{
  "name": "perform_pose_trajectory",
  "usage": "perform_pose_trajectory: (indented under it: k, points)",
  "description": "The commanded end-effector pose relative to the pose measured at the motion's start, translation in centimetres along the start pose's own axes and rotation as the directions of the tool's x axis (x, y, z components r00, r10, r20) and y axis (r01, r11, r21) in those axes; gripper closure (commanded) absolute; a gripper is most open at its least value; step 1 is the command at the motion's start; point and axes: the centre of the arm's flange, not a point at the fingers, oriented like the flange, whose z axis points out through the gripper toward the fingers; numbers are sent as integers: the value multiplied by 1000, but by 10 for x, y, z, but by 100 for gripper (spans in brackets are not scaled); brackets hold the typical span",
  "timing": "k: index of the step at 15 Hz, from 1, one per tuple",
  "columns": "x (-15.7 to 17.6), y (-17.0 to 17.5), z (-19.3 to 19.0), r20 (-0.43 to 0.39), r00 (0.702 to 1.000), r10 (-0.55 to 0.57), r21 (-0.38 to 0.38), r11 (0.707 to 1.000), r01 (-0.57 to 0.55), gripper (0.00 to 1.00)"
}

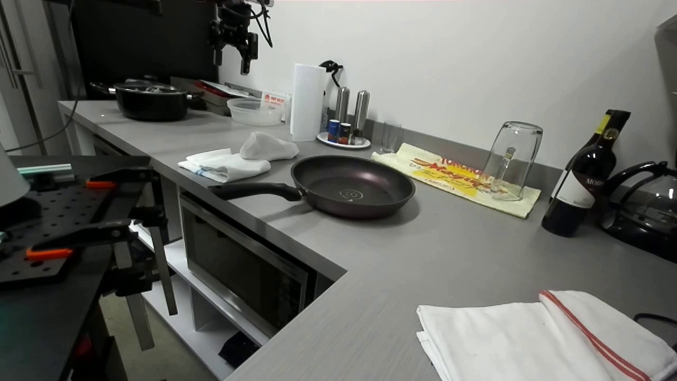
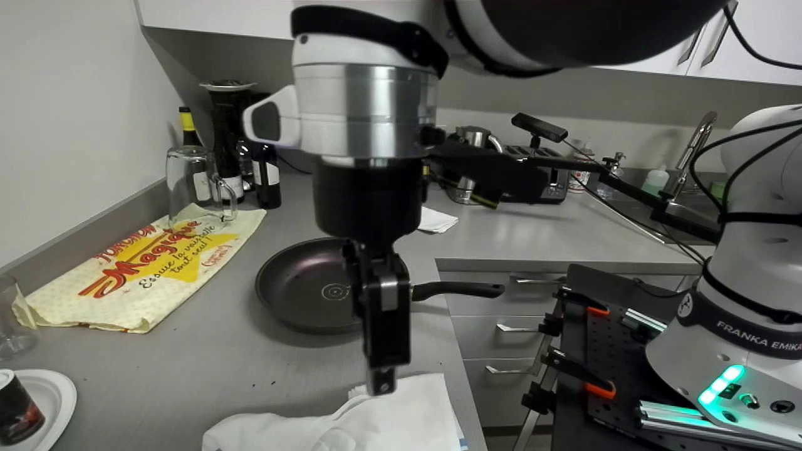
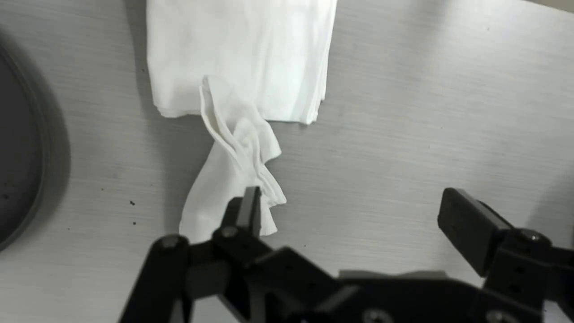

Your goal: Wipe the pan with the dish cloth

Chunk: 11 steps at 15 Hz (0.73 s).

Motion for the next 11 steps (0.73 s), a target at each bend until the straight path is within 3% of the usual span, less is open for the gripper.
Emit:
perform_pose_trajectory:
  k: [1, 6, 11]
  points:
    - [-74, 30, -26, 7, 1000, 20, -11, 1000, -20, 0]
    - [-138, 66, -48, -31, 985, 171, -51, 984, -172, 0]
    - [-188, 67, -84, -84, 972, 219, -66, 972, -224, 0]
